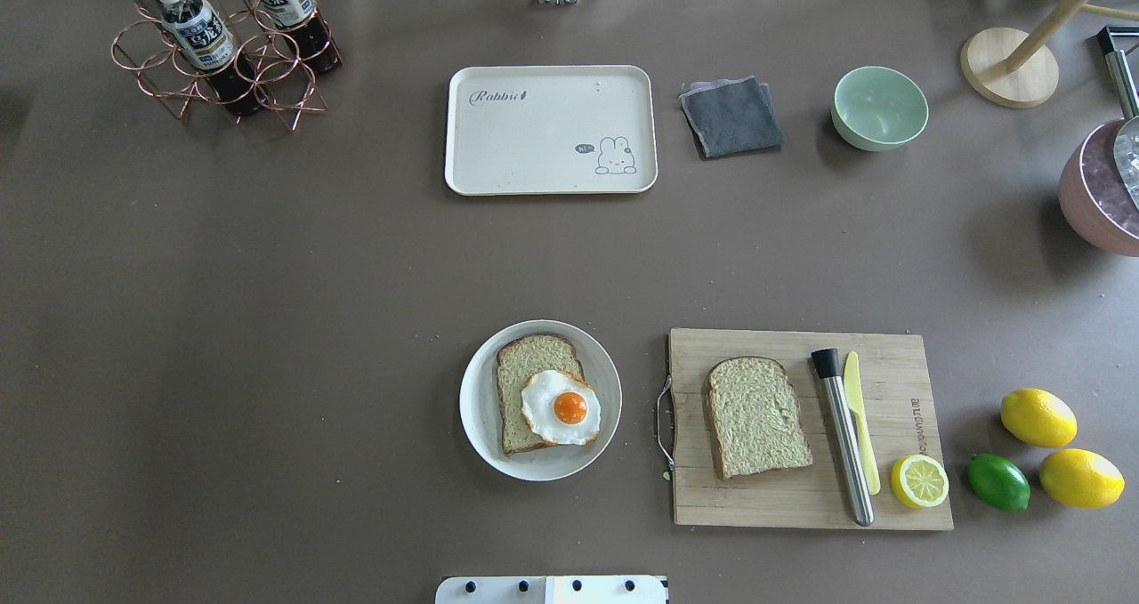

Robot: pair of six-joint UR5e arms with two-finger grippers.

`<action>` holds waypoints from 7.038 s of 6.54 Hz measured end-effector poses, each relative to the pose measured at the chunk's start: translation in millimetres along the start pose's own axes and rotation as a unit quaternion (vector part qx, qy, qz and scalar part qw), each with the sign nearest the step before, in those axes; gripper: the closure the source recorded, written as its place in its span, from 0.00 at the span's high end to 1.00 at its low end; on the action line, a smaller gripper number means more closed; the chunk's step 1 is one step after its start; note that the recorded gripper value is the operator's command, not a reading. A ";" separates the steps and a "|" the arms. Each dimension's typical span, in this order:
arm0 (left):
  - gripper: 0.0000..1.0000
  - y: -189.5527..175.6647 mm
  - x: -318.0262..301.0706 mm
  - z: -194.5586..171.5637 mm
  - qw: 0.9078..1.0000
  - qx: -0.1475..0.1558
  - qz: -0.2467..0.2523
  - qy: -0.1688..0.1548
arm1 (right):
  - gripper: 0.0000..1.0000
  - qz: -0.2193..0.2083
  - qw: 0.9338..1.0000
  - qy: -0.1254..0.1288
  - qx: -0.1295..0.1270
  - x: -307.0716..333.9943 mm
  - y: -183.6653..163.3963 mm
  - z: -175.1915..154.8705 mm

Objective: Make sandwich and place on tray

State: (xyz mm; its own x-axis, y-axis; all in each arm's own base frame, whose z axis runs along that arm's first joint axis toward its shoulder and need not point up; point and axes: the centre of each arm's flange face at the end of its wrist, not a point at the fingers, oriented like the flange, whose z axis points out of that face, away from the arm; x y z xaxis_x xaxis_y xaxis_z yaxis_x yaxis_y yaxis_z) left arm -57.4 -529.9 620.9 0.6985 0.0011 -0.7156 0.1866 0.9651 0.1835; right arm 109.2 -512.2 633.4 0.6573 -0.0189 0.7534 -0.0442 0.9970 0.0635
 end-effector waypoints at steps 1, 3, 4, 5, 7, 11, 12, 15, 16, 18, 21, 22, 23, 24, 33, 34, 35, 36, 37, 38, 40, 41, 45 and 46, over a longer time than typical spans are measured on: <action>0.98 0.3 -0.4 0.1 1.000 0.000 0.000 -0.001 | 0.99 -0.001 1.000 0.000 0.001 -0.5 0.0 -0.5; 0.98 1.0 0.1 -0.7 1.000 0.001 0.001 -0.001 | 0.99 -0.002 1.000 -0.001 0.001 -1.5 -0.2 -0.6; 0.98 0.9 0.4 -1.0 1.000 0.001 0.001 -0.001 | 0.99 -0.003 1.000 -0.001 0.001 -2.4 -0.4 -1.1; 0.98 0.2 -0.3 -0.2 1.000 0.000 0.000 -0.002 | 0.99 -0.004 1.000 -0.001 0.001 -2.7 -0.6 -0.9; 0.98 -3.0 0.1 0.1 1.000 0.000 -0.001 -0.003 | 0.99 -0.004 1.000 -0.001 0.001 -2.7 -0.5 -0.5; 0.98 3.2 2.1 -3.5 1.000 0.002 0.007 0.002 | 0.99 -0.008 1.000 0.013 0.003 -3.8 -2.4 -3.9; 0.98 11.1 1.1 -5.0 1.000 0.002 0.007 0.002 | 0.99 -0.009 1.000 0.014 0.005 -5.6 -4.0 -5.6; 0.98 33.3 4.2 -17.8 1.000 0.007 0.009 0.003 | 0.99 -0.011 1.000 0.012 0.006 -7.9 -6.8 -7.5; 0.98 39.8 2.9 -20.0 1.000 0.008 0.008 0.002 | 0.99 -0.011 1.000 0.012 0.006 -7.3 -6.1 -7.0; 0.98 55.4 0.3 -22.5 1.000 0.007 0.007 0.002 | 0.99 -0.010 1.000 0.012 0.005 -6.2 -3.9 -5.8; 0.98 60.4 3.2 -26.6 1.000 0.014 0.014 0.004 | 1.00 -0.010 1.000 0.011 0.004 -5.5 -2.8 -5.0; 0.98 60.5 3.8 -26.5 1.000 0.014 0.015 0.005 | 0.99 -0.010 1.000 0.011 0.005 -5.8 -2.9 -5.2; 0.98 60.5 4.4 -26.6 1.000 0.015 0.016 0.006 | 1.00 -0.011 1.000 0.012 0.006 -6.8 -3.1 -6.3; 0.98 60.7 4.9 -26.5 1.000 0.014 0.016 0.008 | 1.00 -0.012 1.000 0.013 0.006 -7.5 -3.2 -7.1; 0.98 61.7 9.4 -24.8 1.000 0.008 0.015 0.025 | 0.99 -0.016 1.000 0.014 0.010 -11.6 -3.8 -10.7; 0.98 61.4 10.5 -24.5 1.000 0.008 0.015 0.025 | 0.99 -0.017 1.000 0.014 0.012 -13.9 -3.6 -12.6; 0.98 60.4 13.3 -26.7 0.999 0.009 0.016 0.026 | 0.99 -0.019 1.000 0.013 0.014 -16.1 -3.9 -14.4; 0.98 57.8 24.2 -28.6 0.999 0.011 0.010 0.029 | 1.00 -0.022 1.000 0.012 0.015 -20.7 -6.1 -15.7; 0.98 54.4 49.8 -28.8 0.999 0.009 -0.003 0.037 | 0.99 -0.030 0.999 0.011 0.014 -32.6 -11.8 -13.8; 0.98 52.4 86.8 -29.4 0.999 0.006 -0.013 0.049 | 0.99 -0.037 0.999 0.010 0.010 -52.6 -22.4 -9.2; 0.98 49.0 179.9 -42.1 0.996 0.006 -0.011 0.088 | 0.99 -0.064 0.998 0.001 0.009 -118.4 -42.5 -3.8; 0.98 46.5 223.4 -51.7 0.994 0.010 -0.010 0.110 | 1.00 -0.072 0.997 -0.012 0.012 -161.6 -42.5 -5.4; 0.98 42.9 369.0 -27.8 0.989 0.028 -0.065 0.128 | 1.00 -0.065 0.994 -0.087 0.025 -337.9 -26.0 -2.8; 0.98 46.6 399.3 -20.9 0.988 0.028 -0.076 0.134 | 1.00 -0.051 0.992 -0.106 0.036 -368.3 -15.1 12.7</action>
State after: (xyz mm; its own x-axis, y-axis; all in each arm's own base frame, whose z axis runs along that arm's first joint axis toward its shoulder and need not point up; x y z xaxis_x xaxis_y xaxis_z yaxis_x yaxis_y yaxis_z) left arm 215.8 -479.0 329.7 0.4520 -0.0664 -0.8895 0.3192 0.9432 0.0918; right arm -141.7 -521.2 363.3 0.4880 -0.1429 0.8610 -0.0432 0.9813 0.1873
